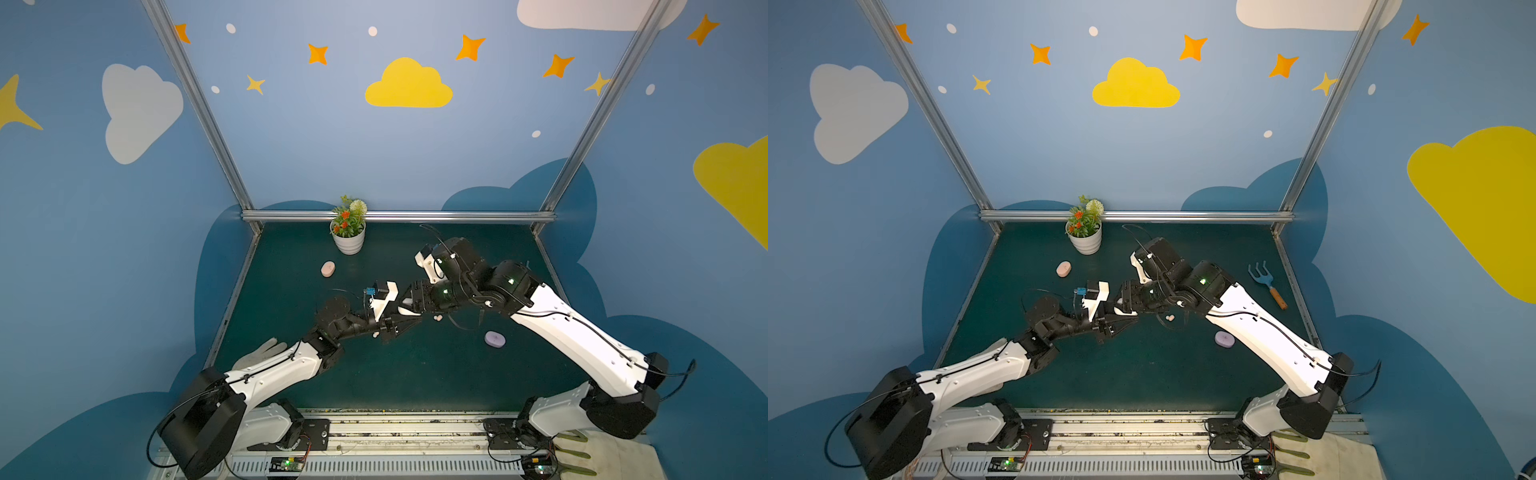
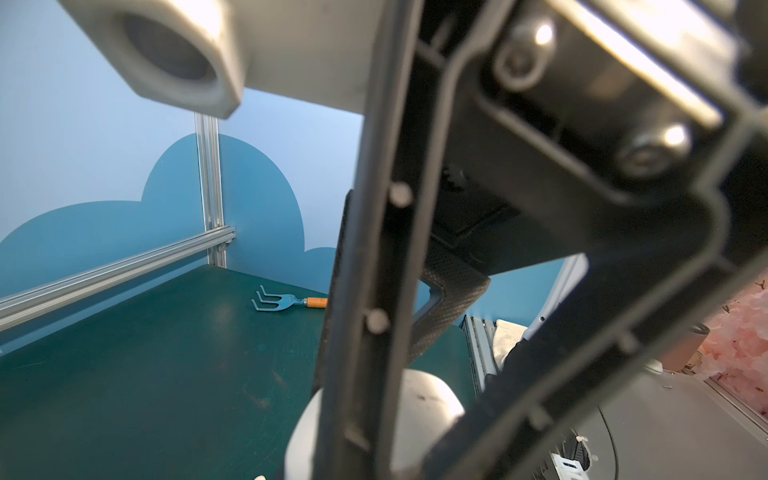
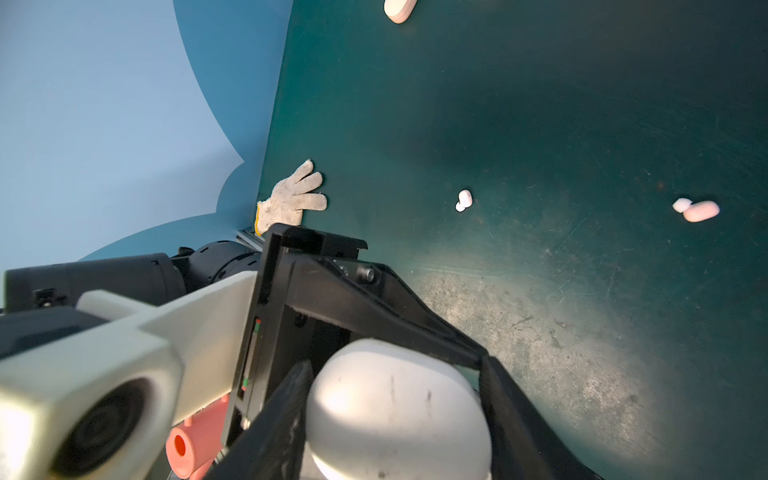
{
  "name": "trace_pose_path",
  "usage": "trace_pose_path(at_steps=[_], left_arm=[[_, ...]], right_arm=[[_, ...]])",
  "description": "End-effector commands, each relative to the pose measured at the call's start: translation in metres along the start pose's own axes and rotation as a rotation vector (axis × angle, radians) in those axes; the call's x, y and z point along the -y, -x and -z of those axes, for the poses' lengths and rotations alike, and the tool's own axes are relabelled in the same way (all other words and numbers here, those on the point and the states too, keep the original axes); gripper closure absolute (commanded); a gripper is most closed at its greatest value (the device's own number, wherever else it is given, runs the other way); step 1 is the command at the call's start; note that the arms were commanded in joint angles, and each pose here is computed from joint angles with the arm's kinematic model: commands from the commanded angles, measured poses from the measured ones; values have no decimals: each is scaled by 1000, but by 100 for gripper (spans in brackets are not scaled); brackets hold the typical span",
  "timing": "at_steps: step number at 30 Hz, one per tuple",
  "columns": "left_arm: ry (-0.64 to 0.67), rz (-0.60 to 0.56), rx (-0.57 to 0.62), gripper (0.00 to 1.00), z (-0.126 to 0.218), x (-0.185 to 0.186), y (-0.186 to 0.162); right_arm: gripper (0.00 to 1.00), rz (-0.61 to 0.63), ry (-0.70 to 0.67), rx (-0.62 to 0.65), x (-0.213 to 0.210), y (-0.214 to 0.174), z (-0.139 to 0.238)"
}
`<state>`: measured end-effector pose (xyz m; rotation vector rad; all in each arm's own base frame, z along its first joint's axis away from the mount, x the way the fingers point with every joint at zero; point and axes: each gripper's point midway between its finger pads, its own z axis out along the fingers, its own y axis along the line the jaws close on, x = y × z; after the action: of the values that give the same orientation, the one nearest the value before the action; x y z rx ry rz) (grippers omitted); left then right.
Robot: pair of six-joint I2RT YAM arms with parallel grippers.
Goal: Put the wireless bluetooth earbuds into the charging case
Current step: 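Press the lid shut with the right gripper while the left gripper holds the case, then grasp the white case with the right gripper while the left gripper releases it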
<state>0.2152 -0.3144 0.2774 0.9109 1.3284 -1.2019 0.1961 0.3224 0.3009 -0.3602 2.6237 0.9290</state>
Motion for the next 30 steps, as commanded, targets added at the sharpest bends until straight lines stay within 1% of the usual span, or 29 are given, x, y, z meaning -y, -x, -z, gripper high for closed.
trace_pose_path(at_steps=[1,6,13,17,19,23,25,26,29,30], left_arm=[[-9,-42,33,77,0,5,14],[-7,-40,32,77,0,5,13],[-5,-41,33,77,0,5,13],[-4,-39,33,77,0,4,13],[-2,-39,33,77,0,4,13],[1,-37,29,76,0,4,12],[6,-34,26,70,0,3,12],[7,-32,23,63,-1,2,11],[18,-19,-8,31,-1,0,6],[28,-8,-28,24,-1,-2,2]], right_arm=[[41,10,34,-51,-10,-9,-6],[37,18,37,-63,-12,-9,-9],[37,21,41,-81,-14,-12,-11],[41,22,45,-88,-15,-13,-12],[46,23,49,-92,-16,-14,-13],[51,23,52,-90,-16,-14,-13],[51,23,44,-80,-14,-12,-12],[51,25,36,-70,-12,-11,-11],[51,15,-6,-43,1,-7,-7],[51,10,-23,-29,8,-5,-5]])
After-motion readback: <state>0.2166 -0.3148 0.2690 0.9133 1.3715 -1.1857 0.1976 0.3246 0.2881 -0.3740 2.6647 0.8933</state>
